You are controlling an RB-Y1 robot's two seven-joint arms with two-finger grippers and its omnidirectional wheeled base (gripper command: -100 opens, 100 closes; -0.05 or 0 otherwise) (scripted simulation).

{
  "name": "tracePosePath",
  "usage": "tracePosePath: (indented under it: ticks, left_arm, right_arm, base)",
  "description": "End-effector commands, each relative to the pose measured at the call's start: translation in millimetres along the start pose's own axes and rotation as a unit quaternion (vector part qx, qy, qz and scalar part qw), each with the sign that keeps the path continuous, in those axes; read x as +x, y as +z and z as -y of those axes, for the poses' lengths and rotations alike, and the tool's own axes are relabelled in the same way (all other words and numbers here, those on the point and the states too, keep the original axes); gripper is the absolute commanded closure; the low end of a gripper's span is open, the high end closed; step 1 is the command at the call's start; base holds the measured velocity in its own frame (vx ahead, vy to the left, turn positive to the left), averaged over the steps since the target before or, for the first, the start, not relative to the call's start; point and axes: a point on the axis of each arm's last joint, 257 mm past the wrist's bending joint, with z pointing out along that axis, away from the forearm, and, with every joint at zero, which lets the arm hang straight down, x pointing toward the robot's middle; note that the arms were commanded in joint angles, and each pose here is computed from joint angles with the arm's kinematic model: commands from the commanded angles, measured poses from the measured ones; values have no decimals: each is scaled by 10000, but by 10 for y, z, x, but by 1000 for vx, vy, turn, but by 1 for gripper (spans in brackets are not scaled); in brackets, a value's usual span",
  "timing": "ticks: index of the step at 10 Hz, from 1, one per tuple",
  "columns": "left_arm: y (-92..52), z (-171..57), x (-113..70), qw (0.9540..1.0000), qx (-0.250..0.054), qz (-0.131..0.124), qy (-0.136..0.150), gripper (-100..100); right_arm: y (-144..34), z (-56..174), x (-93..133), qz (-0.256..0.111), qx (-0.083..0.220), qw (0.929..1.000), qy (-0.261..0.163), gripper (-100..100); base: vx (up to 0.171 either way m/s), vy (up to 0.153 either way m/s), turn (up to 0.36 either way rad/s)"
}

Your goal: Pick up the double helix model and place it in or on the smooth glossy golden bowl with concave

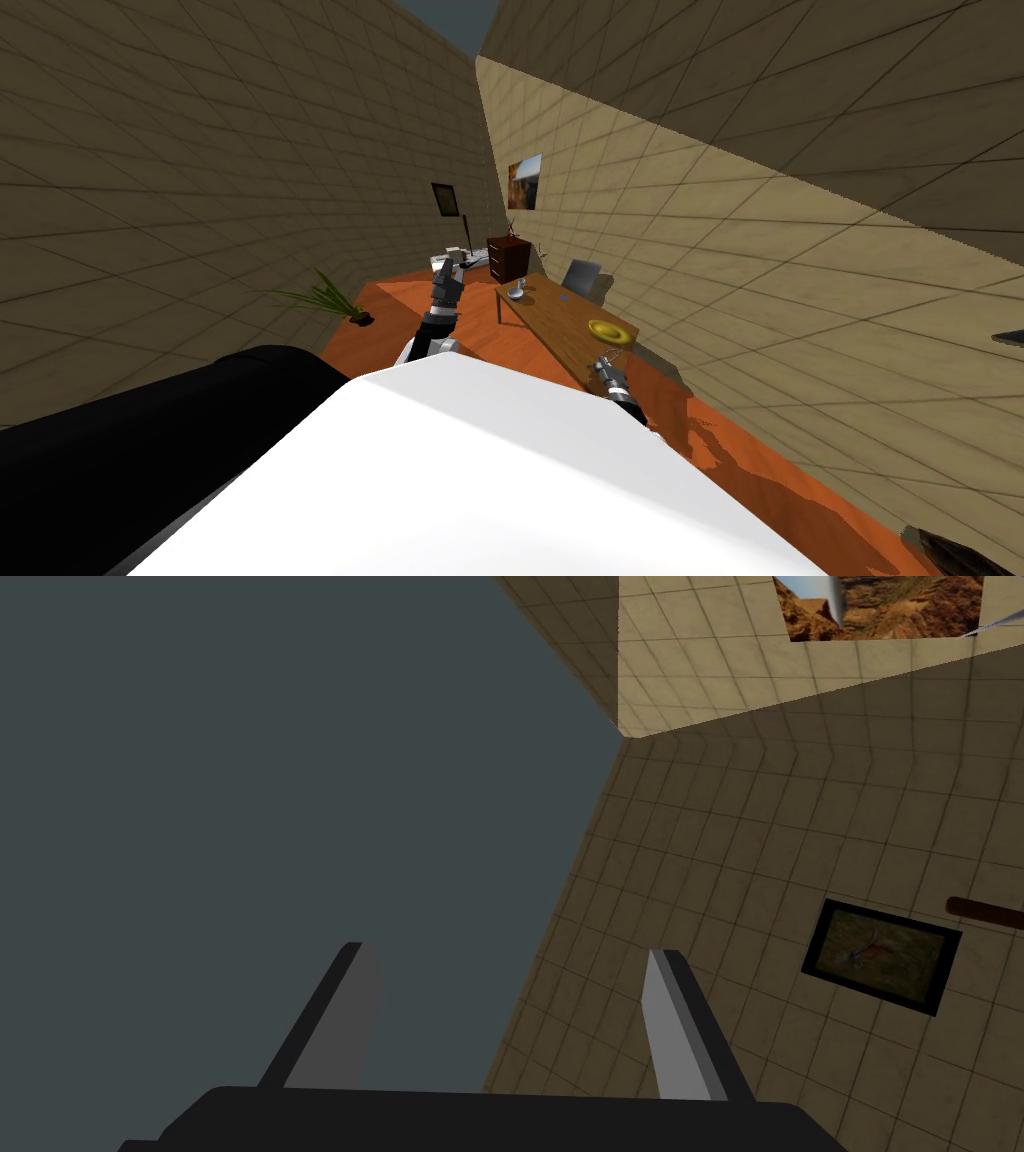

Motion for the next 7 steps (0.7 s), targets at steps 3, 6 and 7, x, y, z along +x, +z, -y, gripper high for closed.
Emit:
tracePosePath:
  ticks: [3,6,7]
  left_arm:
    - [0,0,0,10000,0,0,0,0]
    - [0,0,0,10000,0,0,0,0]
    - [0,0,0,10000,0,0,0,0]
  right_arm:
    - [-232,80,77,-79,46,10000,-9,100]
    - [-213,106,54,-34,93,9999,69,0]
    - [-93,176,-111,83,44,9999,-68,100]
  base:
    - [23,7,60]
    - [10,2,10]
    - [48,-2,90]
